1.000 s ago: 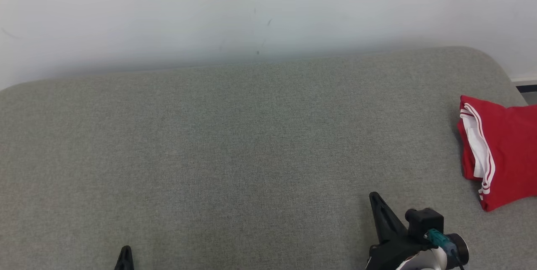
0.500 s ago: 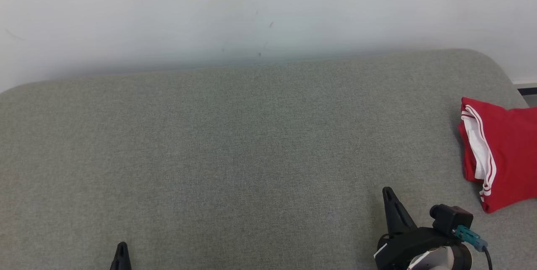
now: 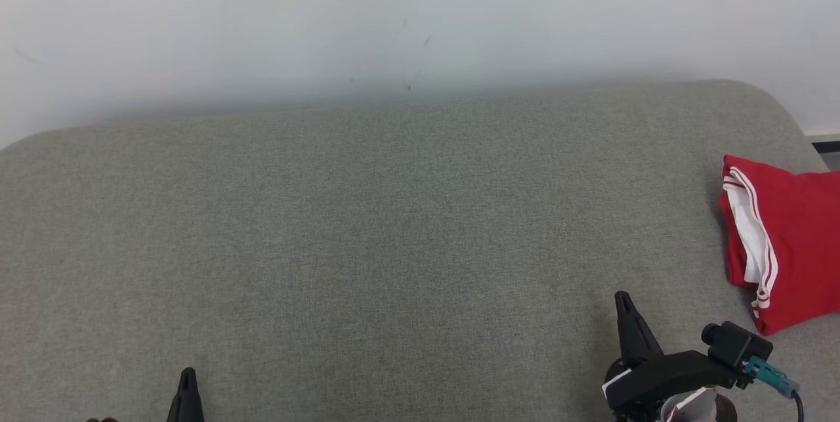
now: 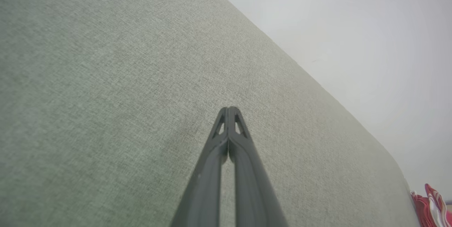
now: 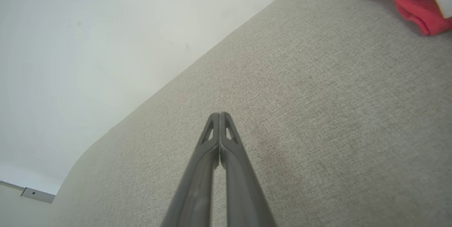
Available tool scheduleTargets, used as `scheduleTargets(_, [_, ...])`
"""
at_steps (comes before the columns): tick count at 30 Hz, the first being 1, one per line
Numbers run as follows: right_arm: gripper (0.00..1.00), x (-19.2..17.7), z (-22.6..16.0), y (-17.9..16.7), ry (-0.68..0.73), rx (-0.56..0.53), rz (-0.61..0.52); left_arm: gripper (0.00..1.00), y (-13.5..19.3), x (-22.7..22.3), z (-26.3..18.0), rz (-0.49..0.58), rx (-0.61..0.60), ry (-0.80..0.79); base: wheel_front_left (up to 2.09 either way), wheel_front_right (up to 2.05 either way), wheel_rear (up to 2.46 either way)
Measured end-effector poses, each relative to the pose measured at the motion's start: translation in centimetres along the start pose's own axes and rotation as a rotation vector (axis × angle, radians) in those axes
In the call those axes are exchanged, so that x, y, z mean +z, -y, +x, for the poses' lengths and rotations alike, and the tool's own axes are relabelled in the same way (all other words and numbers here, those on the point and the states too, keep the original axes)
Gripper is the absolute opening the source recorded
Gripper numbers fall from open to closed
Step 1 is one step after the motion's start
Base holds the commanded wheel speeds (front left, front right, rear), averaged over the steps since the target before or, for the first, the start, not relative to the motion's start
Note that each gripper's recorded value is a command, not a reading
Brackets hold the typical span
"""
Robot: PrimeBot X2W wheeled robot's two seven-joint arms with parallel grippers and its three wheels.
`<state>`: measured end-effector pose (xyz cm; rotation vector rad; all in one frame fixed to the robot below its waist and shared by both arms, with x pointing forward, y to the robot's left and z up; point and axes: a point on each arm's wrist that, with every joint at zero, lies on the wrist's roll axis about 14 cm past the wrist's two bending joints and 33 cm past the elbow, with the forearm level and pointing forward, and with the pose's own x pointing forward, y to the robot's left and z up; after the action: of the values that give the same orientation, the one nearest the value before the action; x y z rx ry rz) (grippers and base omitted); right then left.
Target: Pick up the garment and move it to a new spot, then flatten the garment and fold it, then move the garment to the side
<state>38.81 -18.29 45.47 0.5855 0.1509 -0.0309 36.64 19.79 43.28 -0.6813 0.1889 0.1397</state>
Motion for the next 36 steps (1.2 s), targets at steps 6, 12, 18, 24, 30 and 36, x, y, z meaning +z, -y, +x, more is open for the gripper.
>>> scheduleTargets(6, [0.00, 0.4, 0.0, 0.0, 0.007, -0.005, 0.091, 0.00, 0.1, 0.3, 0.1, -0.086, 0.000, 0.002, 0.00, 0.00, 0.00])
scheduleTargets(12, [0.00, 1.0, 0.1, 0.0, 0.021, -0.005, 0.180, 0.00, 0.6, 0.8, 0.3, -0.162, -0.015, 0.009, 0.00, 0.00, 0.00])
scheduleTargets(18, [0.00, 1.4, 0.1, -0.1, 0.028, -0.003, 0.262, 0.00, 0.8, 1.1, 0.4, -0.234, -0.022, 0.008, 0.00, 0.00, 0.00])
scheduleTargets(24, [0.00, 1.6, -0.1, 0.0, 0.033, -0.003, 0.339, 0.00, 1.1, 1.4, 0.4, -0.304, -0.031, 0.007, 0.00, 0.00, 0.00])
scheduleTargets(30, [0.00, 1.9, -0.1, 0.0, 0.038, 0.001, 0.410, 0.00, 1.6, 2.0, 0.6, -0.372, -0.053, 0.016, 0.00, 0.00, 0.00])
scheduleTargets(36, [0.00, 2.3, -0.1, -0.2, 0.045, 0.012, 0.479, 0.00, 1.8, 2.2, 0.6, -0.434, -0.062, 0.014, 0.00, 0.00, 0.00])
